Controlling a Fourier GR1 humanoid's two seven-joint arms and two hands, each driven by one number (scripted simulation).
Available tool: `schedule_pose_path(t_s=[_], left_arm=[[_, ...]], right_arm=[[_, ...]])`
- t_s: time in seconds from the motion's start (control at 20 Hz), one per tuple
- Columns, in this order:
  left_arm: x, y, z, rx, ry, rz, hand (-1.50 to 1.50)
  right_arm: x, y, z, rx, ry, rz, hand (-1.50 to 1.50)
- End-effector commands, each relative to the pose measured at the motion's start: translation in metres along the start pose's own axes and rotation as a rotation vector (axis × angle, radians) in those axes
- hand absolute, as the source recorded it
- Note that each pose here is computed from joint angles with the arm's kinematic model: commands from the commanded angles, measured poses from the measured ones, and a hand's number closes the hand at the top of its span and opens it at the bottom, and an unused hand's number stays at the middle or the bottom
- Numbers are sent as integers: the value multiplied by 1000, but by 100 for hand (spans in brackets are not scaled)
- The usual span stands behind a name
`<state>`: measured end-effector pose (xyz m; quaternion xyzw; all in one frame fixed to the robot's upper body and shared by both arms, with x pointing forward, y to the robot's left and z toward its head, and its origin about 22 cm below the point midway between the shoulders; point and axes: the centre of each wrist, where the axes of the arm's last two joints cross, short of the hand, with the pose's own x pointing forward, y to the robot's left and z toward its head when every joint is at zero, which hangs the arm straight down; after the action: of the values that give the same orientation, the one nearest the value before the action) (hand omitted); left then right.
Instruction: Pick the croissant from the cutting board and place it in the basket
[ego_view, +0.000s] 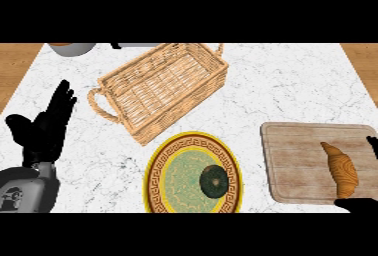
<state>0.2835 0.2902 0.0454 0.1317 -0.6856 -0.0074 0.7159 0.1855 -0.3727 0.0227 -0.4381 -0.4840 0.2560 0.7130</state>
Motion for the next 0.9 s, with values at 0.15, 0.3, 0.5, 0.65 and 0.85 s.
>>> schedule_pose_path(t_s=[0.15,0.3,0.5,0.65,0.85], left_arm=[[11,-13,-5,-2,10,11,0],[-2,3,13,-21,12,-5,0],[-7,4,-12,-11,10,-4,0],[-1,14,1,-13,-15,3,0],[4,15,-16,10,-15,-11,0]], right_arm=[[11,19,-10,-12,50,50,-150],[-1,-5,-11,6,63,74,-150],[-7,23,-35,9,51,81,-150],[-8,16,-29,5,61,67,-150],[-19,41,-32,22,65,68,-150]])
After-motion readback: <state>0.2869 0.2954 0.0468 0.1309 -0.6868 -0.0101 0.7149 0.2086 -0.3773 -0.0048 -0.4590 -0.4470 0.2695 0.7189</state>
